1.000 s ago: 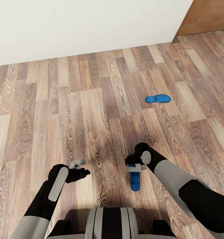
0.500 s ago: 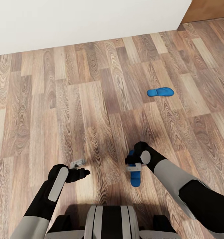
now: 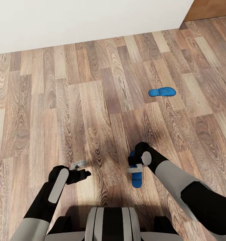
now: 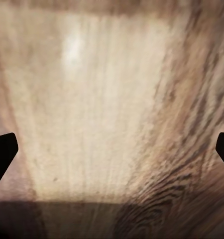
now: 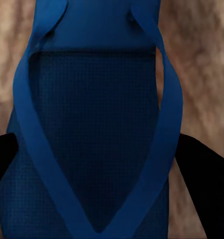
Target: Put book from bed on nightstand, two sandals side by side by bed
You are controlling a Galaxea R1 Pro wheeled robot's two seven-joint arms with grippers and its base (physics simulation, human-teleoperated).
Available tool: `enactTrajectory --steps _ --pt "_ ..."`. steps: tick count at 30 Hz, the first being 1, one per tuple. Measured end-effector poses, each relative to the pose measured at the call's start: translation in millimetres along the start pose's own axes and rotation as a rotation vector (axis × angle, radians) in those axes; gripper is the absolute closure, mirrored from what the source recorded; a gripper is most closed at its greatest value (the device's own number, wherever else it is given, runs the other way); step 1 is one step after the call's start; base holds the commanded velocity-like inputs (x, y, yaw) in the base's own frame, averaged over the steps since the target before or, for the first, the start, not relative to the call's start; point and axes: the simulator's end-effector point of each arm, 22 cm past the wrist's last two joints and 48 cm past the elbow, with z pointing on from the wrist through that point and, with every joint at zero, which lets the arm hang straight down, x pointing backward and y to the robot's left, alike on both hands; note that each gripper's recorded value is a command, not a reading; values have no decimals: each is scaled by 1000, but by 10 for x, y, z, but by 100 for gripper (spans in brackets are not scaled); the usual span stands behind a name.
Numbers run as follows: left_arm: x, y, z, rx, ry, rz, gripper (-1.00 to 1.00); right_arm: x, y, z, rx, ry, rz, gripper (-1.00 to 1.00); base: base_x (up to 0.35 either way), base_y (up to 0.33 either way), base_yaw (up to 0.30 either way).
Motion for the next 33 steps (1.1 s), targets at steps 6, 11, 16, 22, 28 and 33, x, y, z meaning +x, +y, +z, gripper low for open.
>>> enactTrajectory --steps 6,11,16,22,28,33 --pt "-2 6 -1 0 0 0 -100 -9 -6 -2 -4 3 -12 100 0 0 0" --pt "-9 8 -6 0 -2 0 -100 -11 -9 -3 -3 3 -14 100 0 0 0" --pt "43 32 3 -3 4 0 -100 -11 -10 -3 -4 4 -14 100 0 0 0" --pt "159 96 -27 -24 12 11 -100 -11 43 -9 13 8 61 100 0 0 0" --pt "93 57 -133 -18 -11 15 -100 52 73 -122 1 50 67 100 0 0 0" --pt "37 22 -226 -12 -30 19 -100 98 86 -247 -1 71 68 100 0 0 0"
